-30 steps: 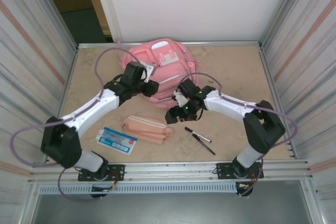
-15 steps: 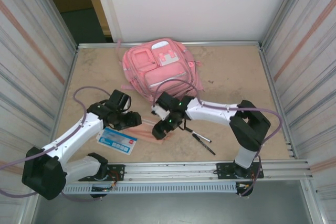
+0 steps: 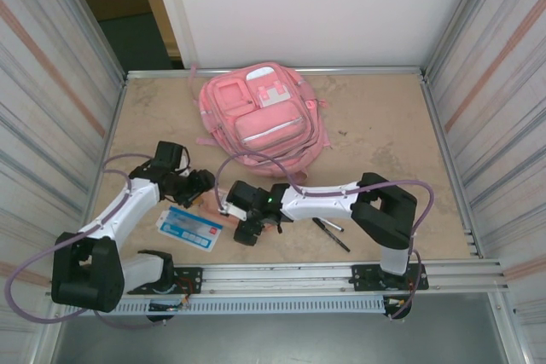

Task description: Pack the student bag

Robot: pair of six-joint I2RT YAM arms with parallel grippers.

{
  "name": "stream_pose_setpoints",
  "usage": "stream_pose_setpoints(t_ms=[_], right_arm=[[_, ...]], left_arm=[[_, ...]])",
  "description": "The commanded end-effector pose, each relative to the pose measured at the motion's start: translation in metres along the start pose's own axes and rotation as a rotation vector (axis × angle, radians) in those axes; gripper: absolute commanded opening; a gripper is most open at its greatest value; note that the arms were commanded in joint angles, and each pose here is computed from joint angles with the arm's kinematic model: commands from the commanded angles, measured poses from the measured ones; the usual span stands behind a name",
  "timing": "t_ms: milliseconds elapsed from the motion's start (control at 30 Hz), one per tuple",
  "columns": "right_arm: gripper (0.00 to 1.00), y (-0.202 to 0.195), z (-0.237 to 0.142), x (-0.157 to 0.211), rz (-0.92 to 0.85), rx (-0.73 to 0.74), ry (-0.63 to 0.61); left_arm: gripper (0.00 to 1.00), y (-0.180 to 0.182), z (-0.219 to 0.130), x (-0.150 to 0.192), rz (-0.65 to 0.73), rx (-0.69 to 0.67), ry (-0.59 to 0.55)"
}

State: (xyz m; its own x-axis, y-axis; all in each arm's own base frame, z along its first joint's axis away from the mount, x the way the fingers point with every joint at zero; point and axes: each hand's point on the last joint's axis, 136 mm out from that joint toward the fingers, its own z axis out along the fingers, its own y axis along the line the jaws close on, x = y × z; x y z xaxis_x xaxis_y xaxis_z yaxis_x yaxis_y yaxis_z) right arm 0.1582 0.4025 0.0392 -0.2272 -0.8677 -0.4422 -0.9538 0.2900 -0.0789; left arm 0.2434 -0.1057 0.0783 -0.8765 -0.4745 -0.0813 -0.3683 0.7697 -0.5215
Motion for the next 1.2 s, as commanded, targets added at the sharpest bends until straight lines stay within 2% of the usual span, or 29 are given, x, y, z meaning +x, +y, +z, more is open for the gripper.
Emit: stream_pose_setpoints(t_ms=[0, 200, 333, 500, 733, 933, 1100, 1167], right_arm=[[0.86, 0.003, 0.017, 0.015, -0.038, 0.031, 0.046], [0.71, -0.011, 0.025, 0.029, -0.005, 0.137, 0.065], [0.55, -0.023, 0.015, 0.023, 0.079, 0.171, -0.002], [0.46, -0.035, -0.005, 0.013, 0.256, 0.151, -0.106], [0.43, -0.035, -0.012, 0.011, 0.401, 0.041, -0.204], [0.42, -0.021, -0.003, -0.002, 0.41, -0.034, -0.217], [0.43, -0.017, -0.001, -0.01, 0.417, -0.063, -0.225], [0.44, -0.015, -0.002, -0.012, 0.422, -0.076, -0.234]], left_arm=[[0.62, -0.014, -0.008, -0.004, 0.013, 0.072, -0.015], [0.62, -0.018, -0.01, -0.003, 0.023, 0.093, -0.009], [0.64, -0.022, -0.008, 0.0, 0.026, 0.118, 0.011], [0.64, -0.028, -0.001, 0.009, 0.03, 0.133, 0.076], [0.65, -0.025, 0.012, 0.006, 0.022, 0.123, 0.07], [0.61, -0.041, 0.049, 0.017, 0.026, 0.167, 0.138], [0.55, -0.013, 0.066, 0.019, -0.025, 0.007, 0.098], [0.5, 0.001, 0.07, 0.016, -0.031, -0.047, 0.064]])
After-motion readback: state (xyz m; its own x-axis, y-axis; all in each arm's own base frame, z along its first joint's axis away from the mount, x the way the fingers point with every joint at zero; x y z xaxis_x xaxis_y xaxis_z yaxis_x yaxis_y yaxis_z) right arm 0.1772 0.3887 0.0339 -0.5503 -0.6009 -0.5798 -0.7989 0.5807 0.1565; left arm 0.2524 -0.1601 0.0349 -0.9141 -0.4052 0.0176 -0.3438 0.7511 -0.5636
